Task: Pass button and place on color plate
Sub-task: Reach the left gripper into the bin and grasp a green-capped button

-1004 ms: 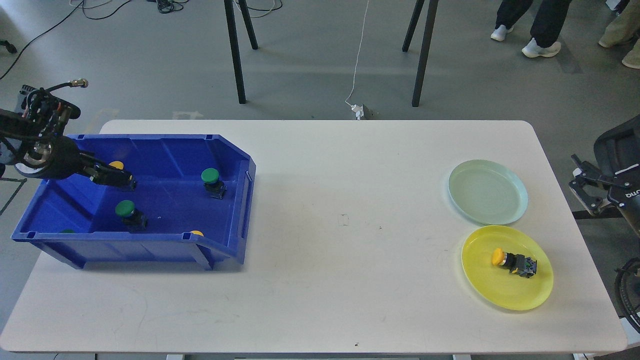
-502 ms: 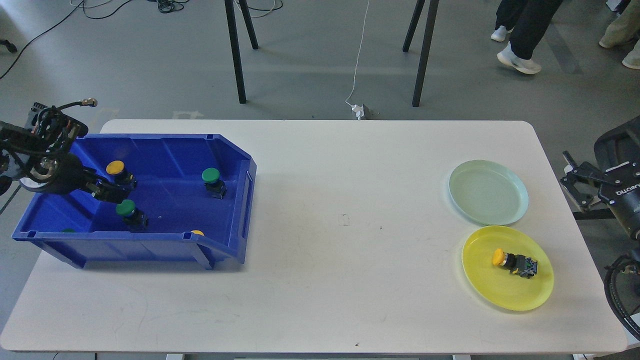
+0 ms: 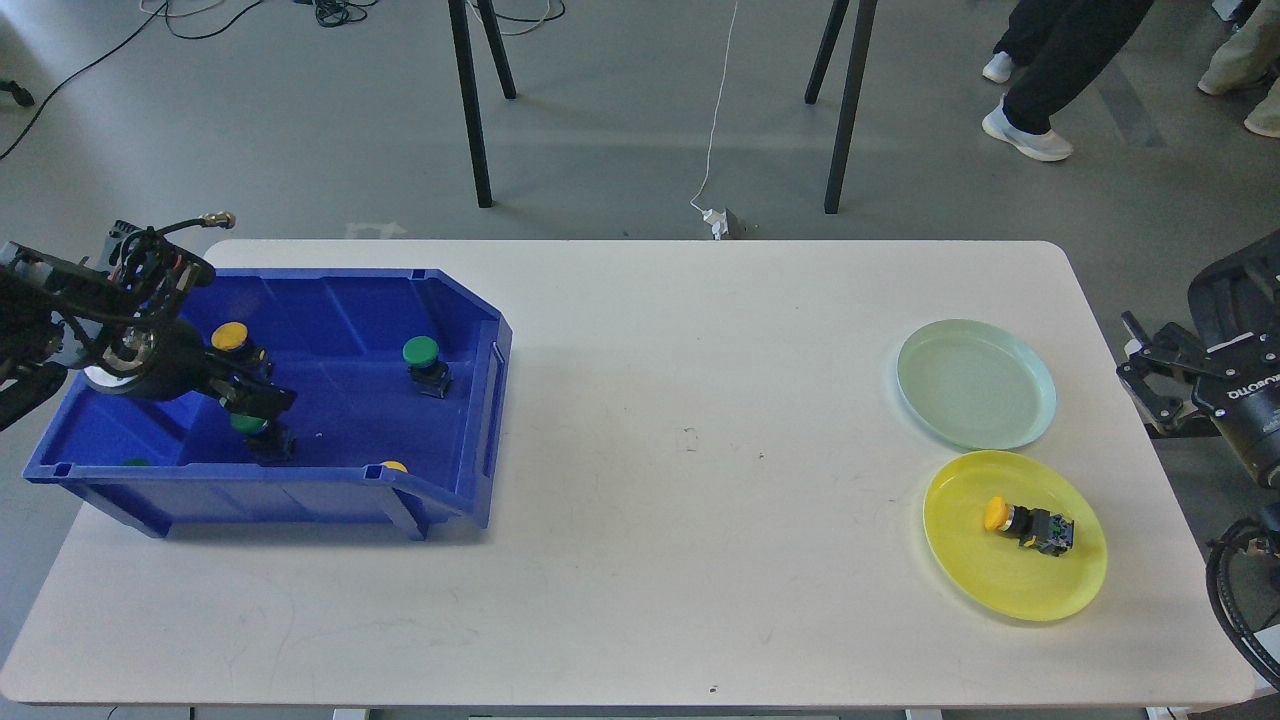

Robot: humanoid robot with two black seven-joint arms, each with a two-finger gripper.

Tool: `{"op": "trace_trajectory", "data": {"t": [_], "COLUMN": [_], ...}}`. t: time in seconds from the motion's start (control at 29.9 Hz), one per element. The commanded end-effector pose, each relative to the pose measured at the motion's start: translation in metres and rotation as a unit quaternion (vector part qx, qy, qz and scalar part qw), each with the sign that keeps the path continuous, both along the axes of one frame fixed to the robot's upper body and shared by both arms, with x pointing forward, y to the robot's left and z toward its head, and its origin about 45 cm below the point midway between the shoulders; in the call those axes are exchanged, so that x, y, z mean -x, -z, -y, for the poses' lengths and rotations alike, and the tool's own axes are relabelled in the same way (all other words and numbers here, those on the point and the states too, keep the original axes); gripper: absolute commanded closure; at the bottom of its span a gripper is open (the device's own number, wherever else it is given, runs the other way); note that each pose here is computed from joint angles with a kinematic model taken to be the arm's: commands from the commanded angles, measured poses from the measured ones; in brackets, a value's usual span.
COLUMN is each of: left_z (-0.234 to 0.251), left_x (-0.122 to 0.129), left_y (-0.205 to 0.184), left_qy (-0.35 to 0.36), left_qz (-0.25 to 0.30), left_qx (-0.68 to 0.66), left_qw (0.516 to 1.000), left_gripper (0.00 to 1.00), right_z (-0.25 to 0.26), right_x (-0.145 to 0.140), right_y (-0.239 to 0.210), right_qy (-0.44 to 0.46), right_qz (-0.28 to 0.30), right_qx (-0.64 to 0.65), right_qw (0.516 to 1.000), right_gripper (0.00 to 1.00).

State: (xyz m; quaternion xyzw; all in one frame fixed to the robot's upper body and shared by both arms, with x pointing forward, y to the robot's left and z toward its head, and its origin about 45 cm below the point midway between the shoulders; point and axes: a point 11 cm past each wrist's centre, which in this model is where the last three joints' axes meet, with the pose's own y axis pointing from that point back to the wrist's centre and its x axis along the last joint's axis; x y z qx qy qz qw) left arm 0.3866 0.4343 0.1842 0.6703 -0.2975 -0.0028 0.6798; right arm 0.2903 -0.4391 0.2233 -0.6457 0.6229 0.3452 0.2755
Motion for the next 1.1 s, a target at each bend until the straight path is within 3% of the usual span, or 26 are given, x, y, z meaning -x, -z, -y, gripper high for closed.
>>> {"op": "trace_trajectory", "data": {"t": [0.0, 0.8, 1.07], "left_z": [-0.002, -0.006, -0.005], "left_x": [0.005, 0.014, 0.014], "left_y": [0.006, 0.029, 0.03], "left_qy": [-0.003, -0.017, -0.015], "left_qz": [-0.007, -0.028, -0.029], "left_qx": [0.0, -0.005, -0.008], "left_qw": [1.0, 0.999, 0.999], "left_gripper": [0.05, 0.12, 0.3], "right_z": [0.0, 0.0, 0.0], "right_x": [0.001, 0.002, 0.002], "right_y": [0.001, 0.002, 0.002], "right_qy": [0.0, -0.001, 0.0], "right_qz": [-0.001, -0.003, -0.003], "right_qx": [-0.001, -0.001, 0.0], "right_qw": [1.0, 1.0, 1.0], "right_gripper": [0.03, 0.03, 0.03]}}
